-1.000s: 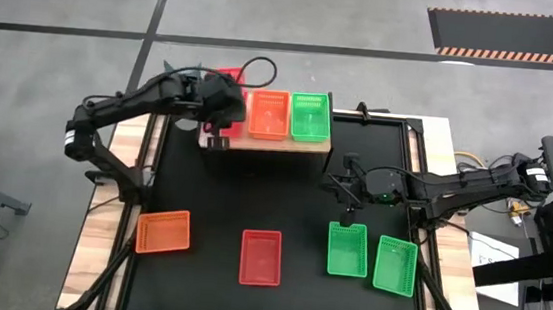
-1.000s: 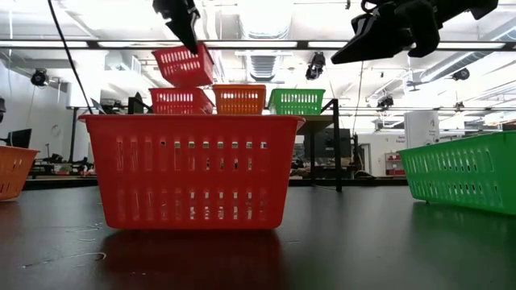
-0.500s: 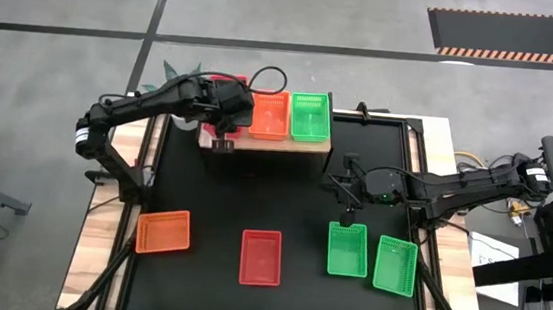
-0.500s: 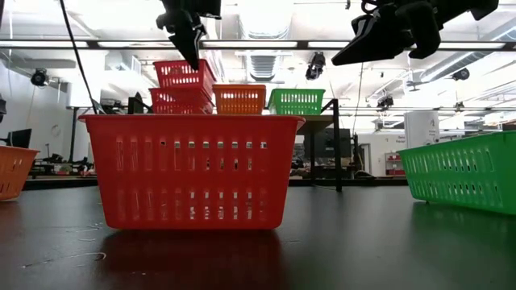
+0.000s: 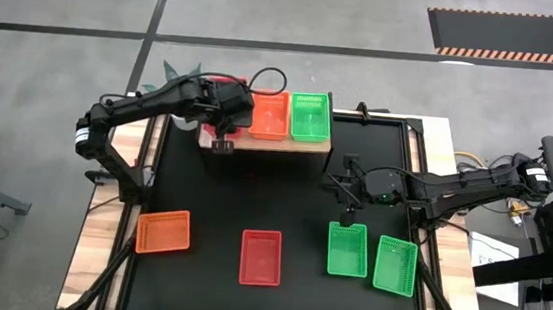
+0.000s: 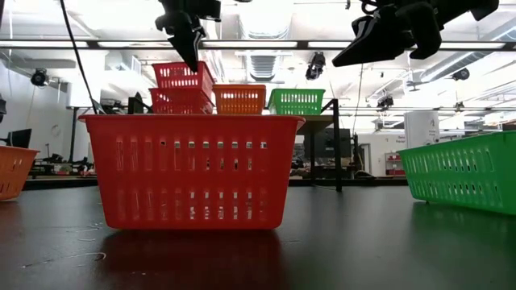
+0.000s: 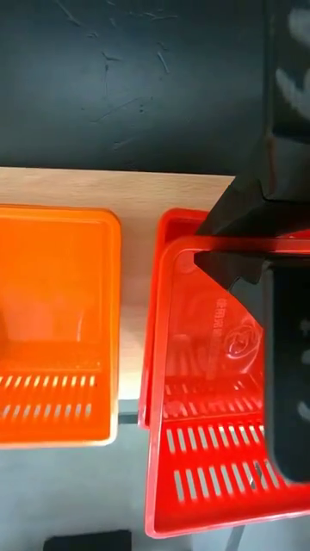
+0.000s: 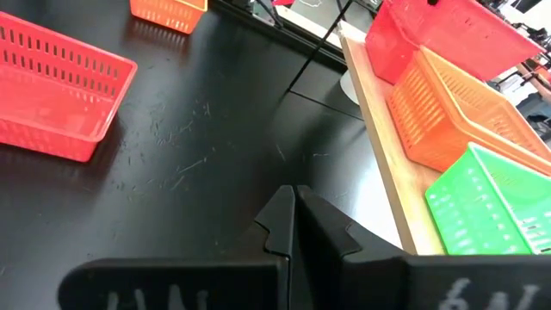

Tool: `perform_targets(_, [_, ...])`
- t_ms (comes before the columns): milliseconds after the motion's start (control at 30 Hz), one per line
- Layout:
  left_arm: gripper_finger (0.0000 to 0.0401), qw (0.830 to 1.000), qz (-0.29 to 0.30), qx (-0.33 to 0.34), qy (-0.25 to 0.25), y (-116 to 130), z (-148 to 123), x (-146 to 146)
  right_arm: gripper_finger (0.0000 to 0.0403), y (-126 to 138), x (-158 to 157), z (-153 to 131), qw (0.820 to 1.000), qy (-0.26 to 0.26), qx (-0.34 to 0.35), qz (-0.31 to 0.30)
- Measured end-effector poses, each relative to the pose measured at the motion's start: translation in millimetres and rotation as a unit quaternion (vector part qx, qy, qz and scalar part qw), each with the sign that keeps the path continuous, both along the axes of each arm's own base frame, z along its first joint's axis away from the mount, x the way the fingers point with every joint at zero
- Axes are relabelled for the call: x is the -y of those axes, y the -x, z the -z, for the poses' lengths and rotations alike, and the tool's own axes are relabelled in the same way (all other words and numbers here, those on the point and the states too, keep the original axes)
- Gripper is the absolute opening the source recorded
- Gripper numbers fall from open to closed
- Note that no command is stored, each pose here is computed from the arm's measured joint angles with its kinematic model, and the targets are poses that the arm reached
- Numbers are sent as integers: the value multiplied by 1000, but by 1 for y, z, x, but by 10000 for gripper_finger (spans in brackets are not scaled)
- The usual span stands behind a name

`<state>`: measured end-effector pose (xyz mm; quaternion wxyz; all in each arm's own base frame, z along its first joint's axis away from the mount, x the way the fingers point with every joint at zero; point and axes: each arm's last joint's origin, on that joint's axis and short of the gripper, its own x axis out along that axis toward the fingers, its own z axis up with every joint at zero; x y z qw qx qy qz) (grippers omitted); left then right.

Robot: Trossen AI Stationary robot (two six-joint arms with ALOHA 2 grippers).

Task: Stack baskets on shelf by color
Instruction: Stack the top red basket on top of the other red basket on the shelf

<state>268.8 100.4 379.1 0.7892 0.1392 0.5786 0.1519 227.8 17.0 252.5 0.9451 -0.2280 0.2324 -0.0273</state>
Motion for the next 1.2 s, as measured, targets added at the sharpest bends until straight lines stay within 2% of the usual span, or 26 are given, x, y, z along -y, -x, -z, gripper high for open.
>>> perform_targets(200, [0,1000,0,-13,7,-1,9,0,9,0,0,0,1000,0,0,0])
perform_targets(433, [0,1000,-12,12,4,-4,8,-1,9,0,0,0,1000,1,0,0])
perform_targets(767, [1,1000,-14,7,7,-3,8,-1,9,0,0,0,1000,1,0,-1])
perform_targets(1200, [62,1000,-11,5,6,-3,8,-1,9,0,0,0,1000,1,0,-1])
